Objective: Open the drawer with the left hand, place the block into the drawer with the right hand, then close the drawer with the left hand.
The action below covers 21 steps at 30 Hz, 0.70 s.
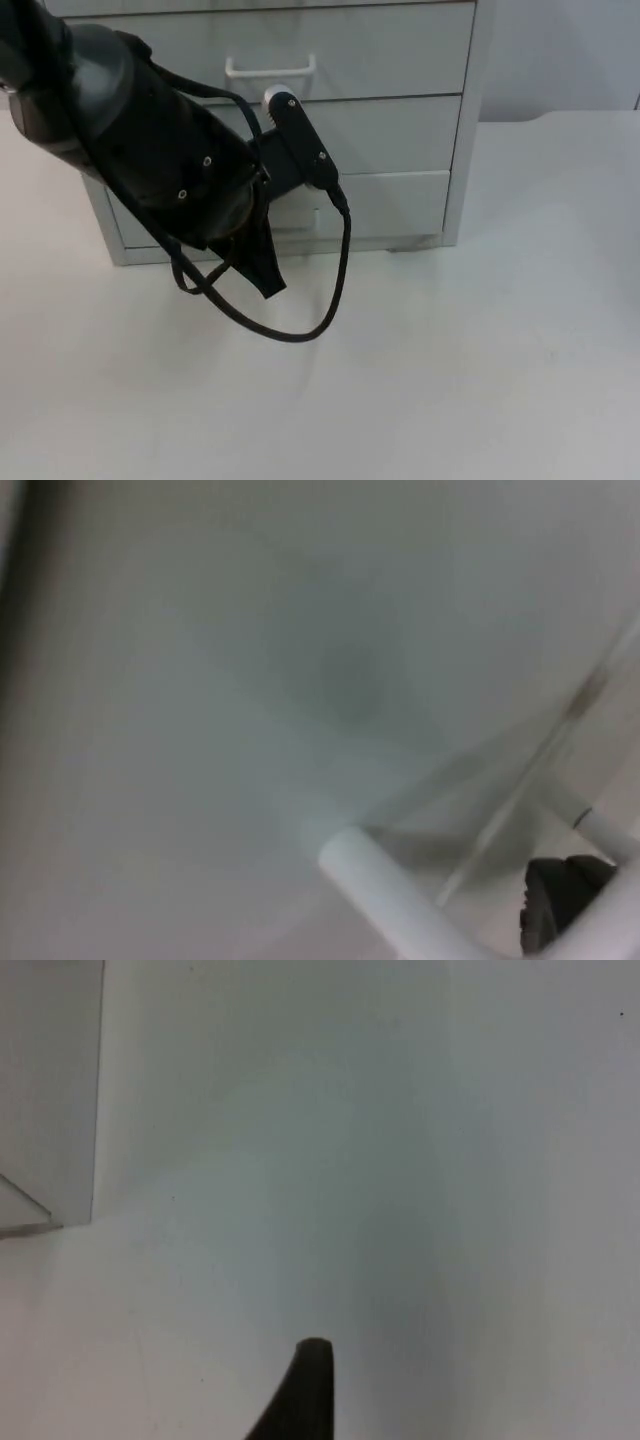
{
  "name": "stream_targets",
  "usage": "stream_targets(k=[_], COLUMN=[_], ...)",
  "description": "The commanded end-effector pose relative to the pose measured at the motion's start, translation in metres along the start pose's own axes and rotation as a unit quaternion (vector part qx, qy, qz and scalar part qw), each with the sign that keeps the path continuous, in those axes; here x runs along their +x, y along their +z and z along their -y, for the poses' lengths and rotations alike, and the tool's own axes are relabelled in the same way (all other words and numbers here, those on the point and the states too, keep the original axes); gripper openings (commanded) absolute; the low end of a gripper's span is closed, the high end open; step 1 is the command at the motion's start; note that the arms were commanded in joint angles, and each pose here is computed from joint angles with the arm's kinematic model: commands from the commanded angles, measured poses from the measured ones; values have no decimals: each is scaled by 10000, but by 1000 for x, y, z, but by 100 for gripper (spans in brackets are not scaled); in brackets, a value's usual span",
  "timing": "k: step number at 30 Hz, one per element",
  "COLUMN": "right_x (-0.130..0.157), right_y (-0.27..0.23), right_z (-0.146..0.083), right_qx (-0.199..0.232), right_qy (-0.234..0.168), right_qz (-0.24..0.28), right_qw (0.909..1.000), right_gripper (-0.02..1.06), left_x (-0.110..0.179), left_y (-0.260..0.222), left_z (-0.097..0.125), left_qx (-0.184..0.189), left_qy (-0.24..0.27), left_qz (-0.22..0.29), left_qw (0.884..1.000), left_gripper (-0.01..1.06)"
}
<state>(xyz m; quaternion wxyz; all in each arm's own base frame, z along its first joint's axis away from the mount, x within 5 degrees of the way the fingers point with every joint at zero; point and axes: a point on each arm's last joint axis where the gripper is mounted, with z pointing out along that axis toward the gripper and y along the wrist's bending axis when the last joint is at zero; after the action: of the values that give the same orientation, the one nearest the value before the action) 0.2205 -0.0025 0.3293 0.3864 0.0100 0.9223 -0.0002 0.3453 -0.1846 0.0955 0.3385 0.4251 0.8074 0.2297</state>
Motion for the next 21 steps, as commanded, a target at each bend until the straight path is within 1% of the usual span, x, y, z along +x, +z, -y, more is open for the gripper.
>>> stream_targets(k=[1, 3, 6, 8, 12, 14, 15, 17, 19, 20, 21], right_x=[-1, -1, -1, -1, -1, -1, -1, -1, -1, -1, -1], right_y=[-2, -2, -2, -2, -2, -2, -2, -2, -2, -2, -2], right_z=[0, 0, 0, 0, 0, 0, 0, 0, 0, 0, 0], right_qx=[7, 7, 7, 7, 7, 7, 7, 7, 7, 7, 7], right_qy=[-10, -10, -10, -10, -10, -10, -10, -10, -10, -10, -10], right_qz=[103, 103, 103, 103, 103, 103, 103, 103, 103, 103, 103], right_qw=[9999, 9999, 9999, 9999, 9999, 9999, 9999, 9999, 9999, 9999, 9999], right_gripper=[83, 83, 83, 83, 83, 83, 83, 83, 83, 83, 83], left_x=[-2, -2, 0, -1, -4, -8, -8, -11, -14, -14, -15], left_y=[0, -1, -6, -9, -26, -38, -38, -51, -67, -67, -73], left_z=[-13, -9, 2, 5, 11, 9, 9, 4, -2, -2, -5], left_qx=[-406, -344, -143, -118, 227, 421, 421, 598, 853, 853, 961], left_qy=[-25, -57, -47, 5, -115, -334, -334, -435, -681, -681, -691], left_qz=[-37, -117, -438, -518, -789, -842, -842, -850, -854, -854, -831], left_qw=[9992, 9993, 9989, 9986, 9966, 9950, 9950, 9936, 9903, 9903, 9895], left_gripper=[0, 0, 0, 0, 0, 0, 0, 0, 0, 0, 0])
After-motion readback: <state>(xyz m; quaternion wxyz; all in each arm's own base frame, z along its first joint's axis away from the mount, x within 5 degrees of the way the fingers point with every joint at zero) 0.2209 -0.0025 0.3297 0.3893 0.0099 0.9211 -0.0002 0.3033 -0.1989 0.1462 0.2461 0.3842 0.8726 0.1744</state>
